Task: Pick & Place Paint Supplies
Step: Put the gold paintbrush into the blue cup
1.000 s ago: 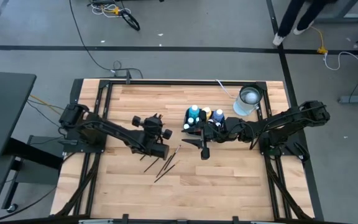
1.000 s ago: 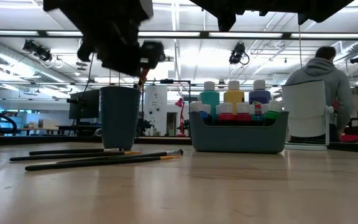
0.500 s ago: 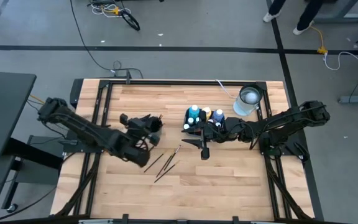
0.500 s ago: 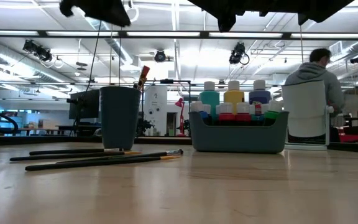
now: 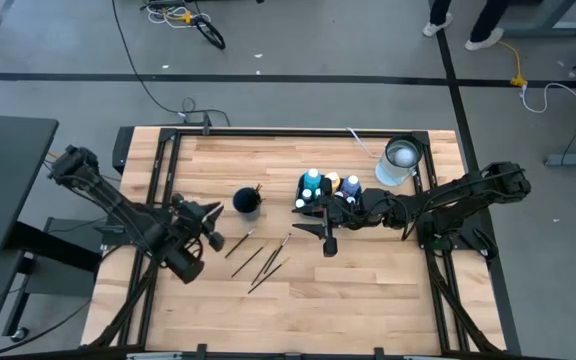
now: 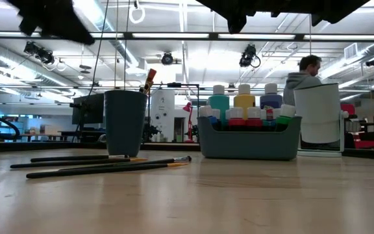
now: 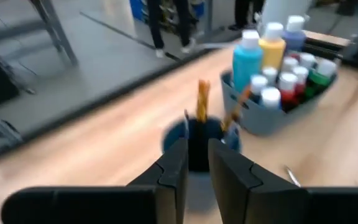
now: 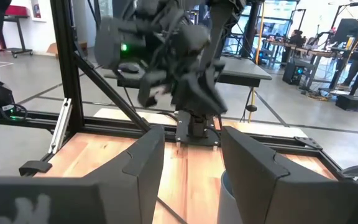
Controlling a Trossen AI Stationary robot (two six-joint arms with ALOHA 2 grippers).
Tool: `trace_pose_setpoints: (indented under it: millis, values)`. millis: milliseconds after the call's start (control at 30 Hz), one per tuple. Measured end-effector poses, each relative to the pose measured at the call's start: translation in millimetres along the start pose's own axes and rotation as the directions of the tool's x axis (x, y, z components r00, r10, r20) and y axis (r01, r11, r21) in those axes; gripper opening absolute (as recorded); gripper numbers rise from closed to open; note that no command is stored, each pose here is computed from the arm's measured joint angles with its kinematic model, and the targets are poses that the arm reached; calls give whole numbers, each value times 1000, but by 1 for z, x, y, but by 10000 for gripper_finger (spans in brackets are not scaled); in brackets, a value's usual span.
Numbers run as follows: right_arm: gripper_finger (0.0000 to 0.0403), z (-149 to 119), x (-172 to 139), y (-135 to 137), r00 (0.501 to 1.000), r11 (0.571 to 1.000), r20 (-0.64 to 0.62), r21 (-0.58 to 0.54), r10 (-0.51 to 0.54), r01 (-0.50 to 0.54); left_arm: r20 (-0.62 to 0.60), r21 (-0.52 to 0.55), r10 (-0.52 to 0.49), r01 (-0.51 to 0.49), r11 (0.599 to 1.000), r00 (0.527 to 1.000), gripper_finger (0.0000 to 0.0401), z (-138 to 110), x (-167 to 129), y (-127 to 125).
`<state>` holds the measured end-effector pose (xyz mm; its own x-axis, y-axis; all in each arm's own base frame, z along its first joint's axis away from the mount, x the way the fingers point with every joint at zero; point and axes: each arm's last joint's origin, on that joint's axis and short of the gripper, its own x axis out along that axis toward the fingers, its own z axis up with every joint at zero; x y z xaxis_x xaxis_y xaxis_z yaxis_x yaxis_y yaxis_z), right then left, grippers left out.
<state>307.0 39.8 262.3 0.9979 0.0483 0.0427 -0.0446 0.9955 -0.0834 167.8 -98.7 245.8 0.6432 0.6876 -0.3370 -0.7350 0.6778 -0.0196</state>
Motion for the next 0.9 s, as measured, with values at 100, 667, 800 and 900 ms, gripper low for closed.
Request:
trace_pose_setpoints:
  millis: [100,667,800,900]
  values:
    - [165,0,0,0,1000,1000,0,0,0,0,-49,-43,-59,57,997,997,72,-20,1,0]
    - [165,0,0,0,1000,1000,1,0,-1,1,-243,358,-823,836,416,513,72,-27,-19,-41]
    - [165,0,0,0,1000,1000,1,0,-1,1,-170,396,-835,813,428,522,72,-9,-24,-27]
    - [165,0,0,0,1000,1000,1,0,-7,7,-126,415,-843,800,434,523,72,1,-25,-17]
